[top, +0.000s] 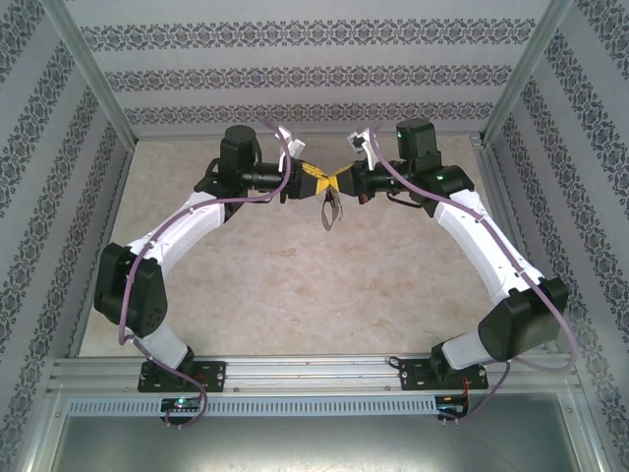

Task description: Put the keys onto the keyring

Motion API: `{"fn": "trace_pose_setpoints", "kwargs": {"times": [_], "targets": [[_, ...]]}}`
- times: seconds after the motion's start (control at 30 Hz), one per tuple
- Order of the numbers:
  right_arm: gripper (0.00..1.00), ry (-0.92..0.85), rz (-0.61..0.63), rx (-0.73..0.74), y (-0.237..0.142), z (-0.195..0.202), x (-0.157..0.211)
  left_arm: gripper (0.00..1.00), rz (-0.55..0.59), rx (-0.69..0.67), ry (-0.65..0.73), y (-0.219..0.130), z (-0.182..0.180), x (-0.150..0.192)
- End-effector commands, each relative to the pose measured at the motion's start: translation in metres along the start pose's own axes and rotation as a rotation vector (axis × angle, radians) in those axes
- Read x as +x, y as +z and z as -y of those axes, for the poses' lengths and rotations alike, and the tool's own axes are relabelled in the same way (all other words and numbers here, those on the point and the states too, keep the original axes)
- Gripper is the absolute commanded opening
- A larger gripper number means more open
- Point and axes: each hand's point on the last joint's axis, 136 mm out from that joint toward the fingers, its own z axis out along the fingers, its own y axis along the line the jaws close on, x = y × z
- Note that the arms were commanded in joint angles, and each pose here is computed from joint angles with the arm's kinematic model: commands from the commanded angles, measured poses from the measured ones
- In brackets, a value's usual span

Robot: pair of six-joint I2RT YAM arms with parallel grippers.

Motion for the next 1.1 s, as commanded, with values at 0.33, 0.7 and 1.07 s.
{"fn": "trace_pose_setpoints", "kwargs": {"times": [0.33,0.7,1.07], "targets": [[0.0,-0.009,0.025,-0.037,0.0,-0.005,-0.005,0.0,0.07,0.053,0.053,0.002,0.012,-0.013],[0.39,0.021,0.084,0.041,-0.014,0.006,-0.012,0.0,0.126,0.044,0.082,-0.002,0.016,-0.025],[0.49,0.11,0.298,0.19,-0.043,0.016,0.02,0.0,0.154,0.004,0.113,-0.005,0.015,-0.029]]}}
